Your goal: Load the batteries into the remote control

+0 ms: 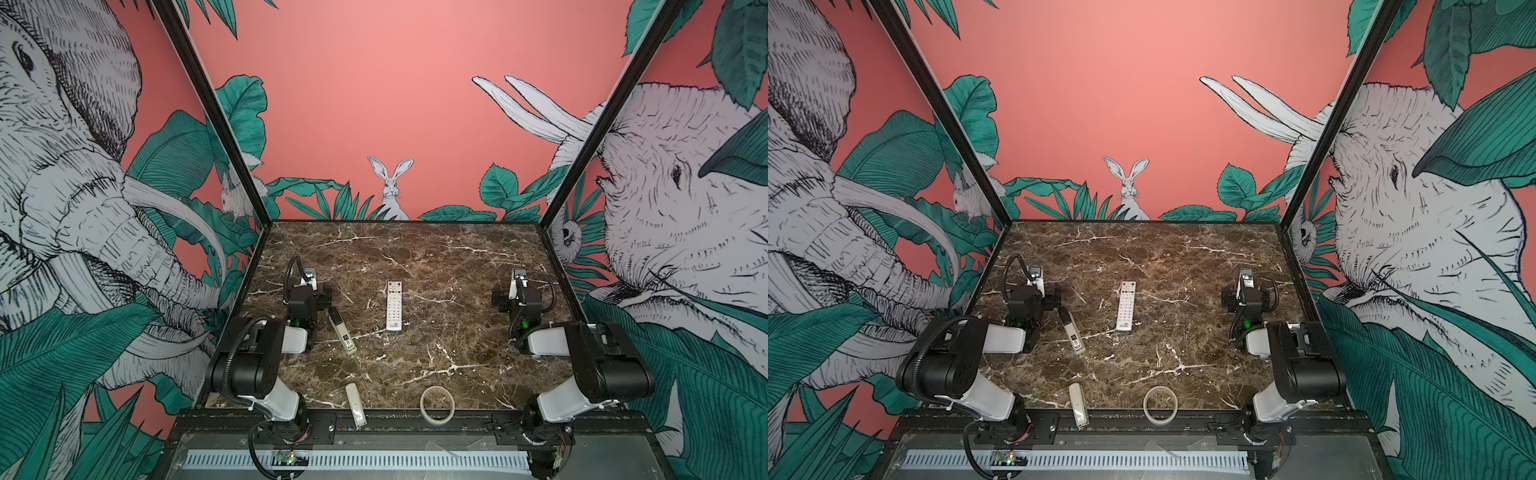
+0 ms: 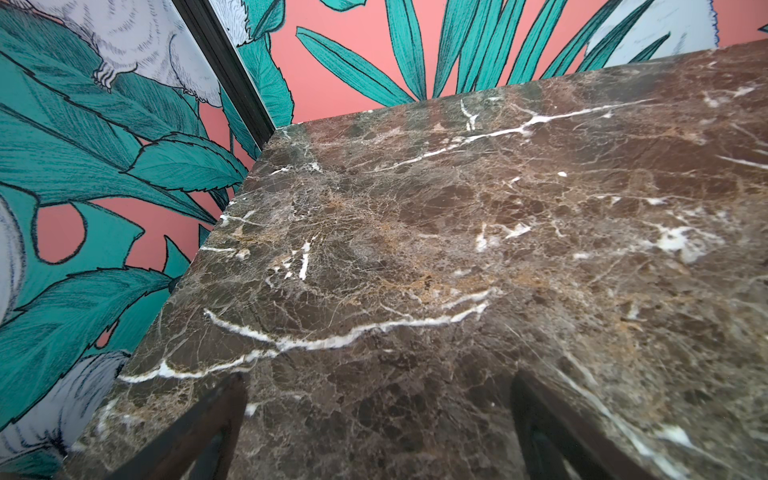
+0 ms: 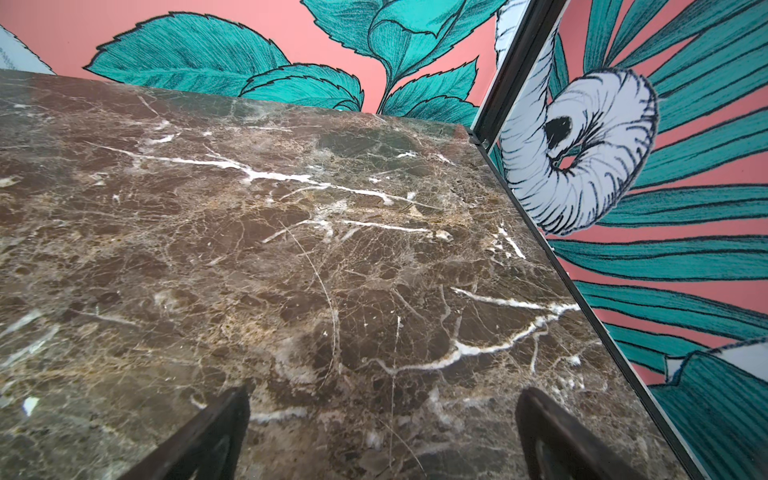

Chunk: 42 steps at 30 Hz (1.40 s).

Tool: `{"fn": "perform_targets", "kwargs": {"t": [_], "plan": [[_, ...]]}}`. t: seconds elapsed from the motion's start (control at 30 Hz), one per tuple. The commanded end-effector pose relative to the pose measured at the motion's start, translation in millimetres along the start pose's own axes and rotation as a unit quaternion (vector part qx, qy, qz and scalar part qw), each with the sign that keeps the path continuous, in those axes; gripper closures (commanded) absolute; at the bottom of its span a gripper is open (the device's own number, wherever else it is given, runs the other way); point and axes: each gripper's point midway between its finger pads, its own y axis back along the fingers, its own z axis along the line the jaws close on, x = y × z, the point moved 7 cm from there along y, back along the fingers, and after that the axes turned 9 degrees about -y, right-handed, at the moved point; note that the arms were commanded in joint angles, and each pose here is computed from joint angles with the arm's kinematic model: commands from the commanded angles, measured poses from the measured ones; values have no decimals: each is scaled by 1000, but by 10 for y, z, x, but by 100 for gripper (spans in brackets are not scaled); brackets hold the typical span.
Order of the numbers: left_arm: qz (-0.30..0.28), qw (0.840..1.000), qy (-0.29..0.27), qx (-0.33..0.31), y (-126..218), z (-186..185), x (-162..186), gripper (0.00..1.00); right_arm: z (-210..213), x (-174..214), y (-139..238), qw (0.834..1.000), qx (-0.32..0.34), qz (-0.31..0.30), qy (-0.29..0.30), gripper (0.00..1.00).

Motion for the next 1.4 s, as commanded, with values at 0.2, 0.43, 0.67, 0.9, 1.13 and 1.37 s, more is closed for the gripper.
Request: {"fn": "perform_targets", "kwargs": {"t": [0.2,0.43,0.67,0.9,1.13,1.37], "plan": [[-10,1000,6,2,-2,28,-73,0,16,-83,-7,1000,-6,-17,-8,1],[-9,1000,6,1,-3,28,-69,0,79,-75,-4,999,-38,-14,4,1],[-10,1000,6,2,-3,26,-72,0,79,-73,-4,999,-38,-13,3,1],[-9,1000,6,2,-3,27,-70,0,81,-79,-7,999,-38,-14,3,1],[-9,1000,6,2,-3,27,-72,0,84,-80,-17,999,-39,-11,5,1],[-10,1000,6,1,-2,31,-71,0,74,-72,-1,999,-37,-14,3,1]]}}
